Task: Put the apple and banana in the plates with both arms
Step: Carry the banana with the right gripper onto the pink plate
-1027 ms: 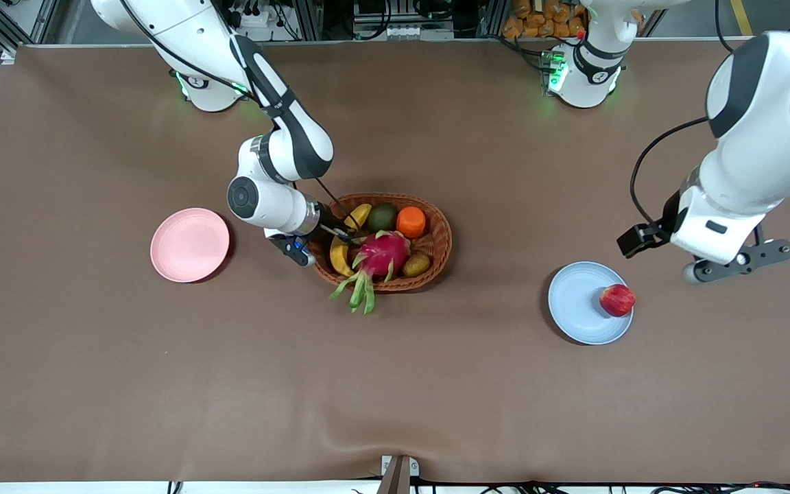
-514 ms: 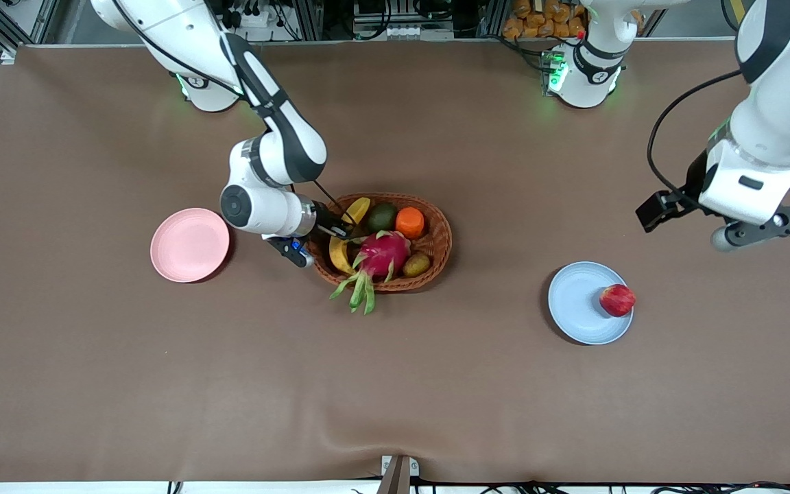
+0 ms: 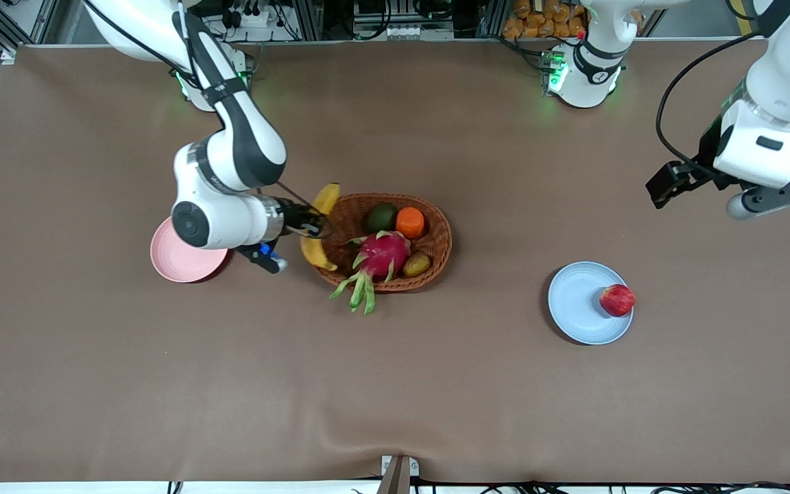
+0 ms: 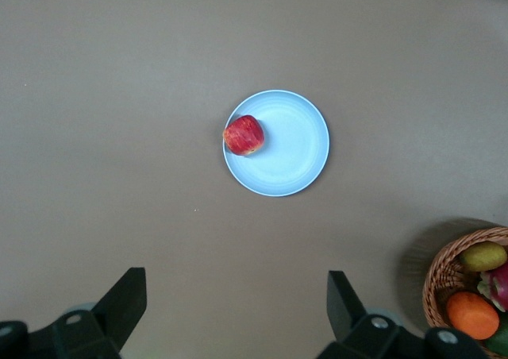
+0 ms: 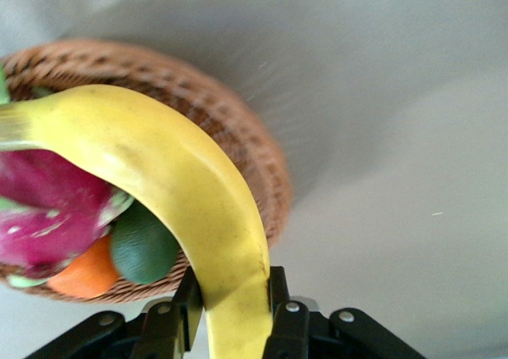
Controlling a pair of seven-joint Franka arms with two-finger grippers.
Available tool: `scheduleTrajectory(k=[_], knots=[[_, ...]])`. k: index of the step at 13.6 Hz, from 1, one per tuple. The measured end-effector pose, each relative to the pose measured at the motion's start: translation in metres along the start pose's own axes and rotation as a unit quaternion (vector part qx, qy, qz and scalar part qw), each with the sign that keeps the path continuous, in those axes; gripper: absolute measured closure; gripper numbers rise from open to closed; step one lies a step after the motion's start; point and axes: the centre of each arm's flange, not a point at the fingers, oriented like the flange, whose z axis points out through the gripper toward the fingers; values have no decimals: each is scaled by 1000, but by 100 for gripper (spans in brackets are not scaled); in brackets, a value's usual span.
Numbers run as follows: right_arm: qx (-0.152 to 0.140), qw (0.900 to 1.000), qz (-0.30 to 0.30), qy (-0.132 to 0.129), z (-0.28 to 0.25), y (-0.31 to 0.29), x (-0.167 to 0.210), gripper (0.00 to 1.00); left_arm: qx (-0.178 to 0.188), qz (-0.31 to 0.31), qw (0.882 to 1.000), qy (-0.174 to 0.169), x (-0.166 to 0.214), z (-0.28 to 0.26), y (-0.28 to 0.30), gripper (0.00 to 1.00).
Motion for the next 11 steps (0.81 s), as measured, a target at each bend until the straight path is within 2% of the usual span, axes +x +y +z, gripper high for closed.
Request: scheduleTrajectory(k=[3, 6, 8, 11], knots=[[-55, 998, -26, 27, -23, 26, 23, 62, -2, -1, 1000, 7, -6, -11, -3, 0], [-97, 992, -69, 35, -39, 71, 59, 62, -12, -2, 1000, -1, -8, -12, -3, 0], [-98, 990, -100, 25, -55, 126, 99, 62, -15, 6, 1000, -11, -10, -11, -4, 0], [-77, 989, -124, 4, -68, 206, 143, 62, -10, 35, 999, -26, -11, -9, -10, 0]])
